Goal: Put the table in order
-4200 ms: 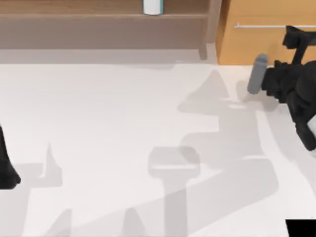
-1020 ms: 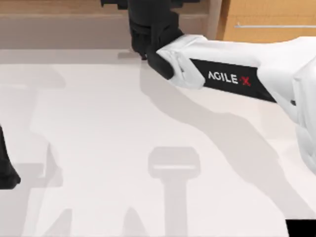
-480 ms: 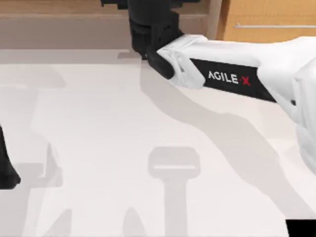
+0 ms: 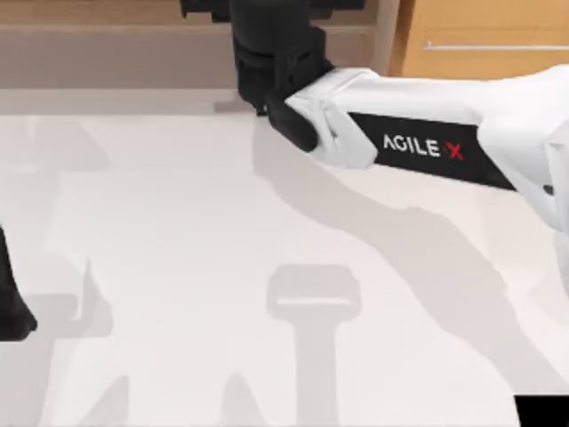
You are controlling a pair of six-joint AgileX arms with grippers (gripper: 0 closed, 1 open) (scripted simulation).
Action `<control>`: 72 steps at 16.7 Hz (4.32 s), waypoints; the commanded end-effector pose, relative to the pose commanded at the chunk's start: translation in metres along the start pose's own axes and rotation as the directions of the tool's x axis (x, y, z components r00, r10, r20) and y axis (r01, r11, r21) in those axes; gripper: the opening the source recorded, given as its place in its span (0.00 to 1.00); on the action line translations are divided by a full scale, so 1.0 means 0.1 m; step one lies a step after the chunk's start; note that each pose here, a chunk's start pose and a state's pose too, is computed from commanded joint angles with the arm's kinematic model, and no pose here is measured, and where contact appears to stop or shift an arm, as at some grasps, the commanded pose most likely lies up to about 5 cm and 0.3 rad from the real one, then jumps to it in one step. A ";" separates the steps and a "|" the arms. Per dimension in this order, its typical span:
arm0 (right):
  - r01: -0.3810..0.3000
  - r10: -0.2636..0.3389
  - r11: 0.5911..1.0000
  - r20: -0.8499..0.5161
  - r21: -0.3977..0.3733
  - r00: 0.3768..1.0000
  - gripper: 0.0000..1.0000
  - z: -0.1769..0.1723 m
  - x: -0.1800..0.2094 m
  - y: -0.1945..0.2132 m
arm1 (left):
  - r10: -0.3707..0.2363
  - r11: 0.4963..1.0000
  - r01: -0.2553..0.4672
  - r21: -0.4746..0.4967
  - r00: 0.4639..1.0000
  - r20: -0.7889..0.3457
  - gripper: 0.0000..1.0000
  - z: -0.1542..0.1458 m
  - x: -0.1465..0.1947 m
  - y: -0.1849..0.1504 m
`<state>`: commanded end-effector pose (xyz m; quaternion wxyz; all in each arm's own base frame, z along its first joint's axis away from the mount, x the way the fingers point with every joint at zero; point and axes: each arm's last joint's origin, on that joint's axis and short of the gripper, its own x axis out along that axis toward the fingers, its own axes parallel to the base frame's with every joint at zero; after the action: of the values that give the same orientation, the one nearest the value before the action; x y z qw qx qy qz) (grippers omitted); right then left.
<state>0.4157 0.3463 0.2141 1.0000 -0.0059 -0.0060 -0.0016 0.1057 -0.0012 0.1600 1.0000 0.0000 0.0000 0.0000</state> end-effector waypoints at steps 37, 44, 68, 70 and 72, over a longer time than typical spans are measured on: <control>-0.121 -0.244 0.578 0.313 0.807 0.918 0.00 1.36 -0.82 -4.33 | 0.000 1.000 0.000 0.000 1.000 0.000 1.00 0.00 0.00 0.00; 0.192 -0.453 0.276 -0.048 0.942 0.890 0.00 0.25 -1.38 -5.52 | 0.000 1.000 0.000 0.000 1.000 0.000 1.00 0.00 0.00 0.00; 0.266 -0.016 -0.009 -0.266 0.964 0.964 0.00 -0.67 -0.60 -5.23 | 0.000 1.000 0.000 0.000 1.000 0.000 1.00 0.00 0.00 0.00; 0.267 -0.014 -0.009 -0.267 0.964 0.964 0.00 -0.69 -0.51 -5.23 | 0.000 1.000 0.000 0.000 1.000 0.000 1.00 0.00 0.00 0.00; 0.272 -0.015 -0.013 -0.272 0.962 0.962 0.00 -0.72 -0.45 -5.23 | 0.000 1.000 0.000 0.000 1.000 0.000 1.00 0.00 0.00 0.00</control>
<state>0.3698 -0.1774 0.1481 0.7012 0.7007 0.0854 -0.1001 0.1057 -0.0012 0.1600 1.0000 0.0000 0.0000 0.0000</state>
